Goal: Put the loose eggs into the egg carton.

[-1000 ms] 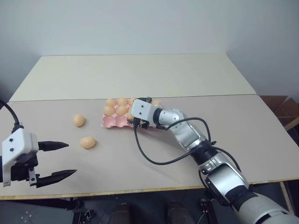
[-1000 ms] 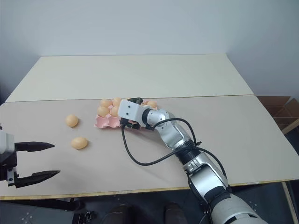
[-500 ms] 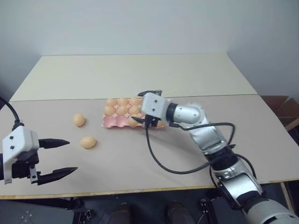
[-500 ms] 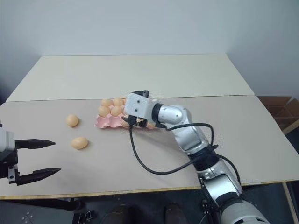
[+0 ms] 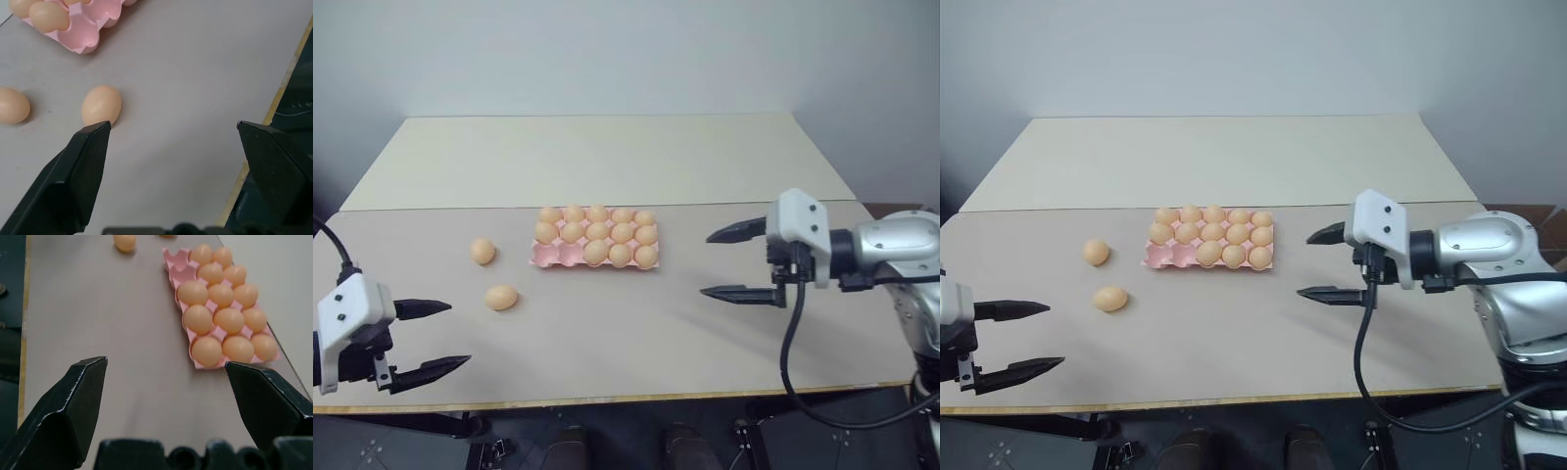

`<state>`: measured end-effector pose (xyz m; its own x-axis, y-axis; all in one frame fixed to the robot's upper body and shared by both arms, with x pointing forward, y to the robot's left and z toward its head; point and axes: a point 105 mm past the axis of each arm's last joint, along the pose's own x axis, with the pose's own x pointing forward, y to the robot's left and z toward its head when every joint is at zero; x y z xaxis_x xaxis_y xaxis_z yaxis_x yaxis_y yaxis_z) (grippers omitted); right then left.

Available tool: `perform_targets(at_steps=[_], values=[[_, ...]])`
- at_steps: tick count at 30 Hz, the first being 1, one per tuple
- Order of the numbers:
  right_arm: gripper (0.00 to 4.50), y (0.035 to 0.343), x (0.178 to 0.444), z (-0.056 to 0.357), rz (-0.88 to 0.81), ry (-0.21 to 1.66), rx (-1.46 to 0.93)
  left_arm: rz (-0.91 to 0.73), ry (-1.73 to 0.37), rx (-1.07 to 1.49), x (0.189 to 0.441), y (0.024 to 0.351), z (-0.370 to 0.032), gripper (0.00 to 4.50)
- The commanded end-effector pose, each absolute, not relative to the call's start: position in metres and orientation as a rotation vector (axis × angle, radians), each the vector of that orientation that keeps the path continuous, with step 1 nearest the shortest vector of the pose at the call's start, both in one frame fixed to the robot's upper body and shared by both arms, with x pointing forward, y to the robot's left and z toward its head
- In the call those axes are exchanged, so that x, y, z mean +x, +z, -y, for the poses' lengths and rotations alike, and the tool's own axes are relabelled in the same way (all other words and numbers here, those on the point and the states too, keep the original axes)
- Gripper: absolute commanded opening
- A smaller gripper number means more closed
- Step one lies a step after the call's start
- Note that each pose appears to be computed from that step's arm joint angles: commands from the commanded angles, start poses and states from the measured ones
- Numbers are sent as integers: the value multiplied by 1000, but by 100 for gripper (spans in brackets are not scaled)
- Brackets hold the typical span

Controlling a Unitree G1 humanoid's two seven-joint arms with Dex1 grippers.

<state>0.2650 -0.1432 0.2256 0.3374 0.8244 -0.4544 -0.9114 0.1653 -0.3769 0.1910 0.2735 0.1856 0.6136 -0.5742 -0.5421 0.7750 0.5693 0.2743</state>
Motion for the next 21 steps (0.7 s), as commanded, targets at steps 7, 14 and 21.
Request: perform_targets(at_steps=[7,14,21], values=[[446,225,254,146,-147,1247,-709,-322,-678,589,210,188,-278,450],[446,221,256,137,-137,1225,-702,-273,-637,564,252,170,-275,450],[446,219,256,134,-136,1179,-700,-298,-744,560,288,147,-260,450]])
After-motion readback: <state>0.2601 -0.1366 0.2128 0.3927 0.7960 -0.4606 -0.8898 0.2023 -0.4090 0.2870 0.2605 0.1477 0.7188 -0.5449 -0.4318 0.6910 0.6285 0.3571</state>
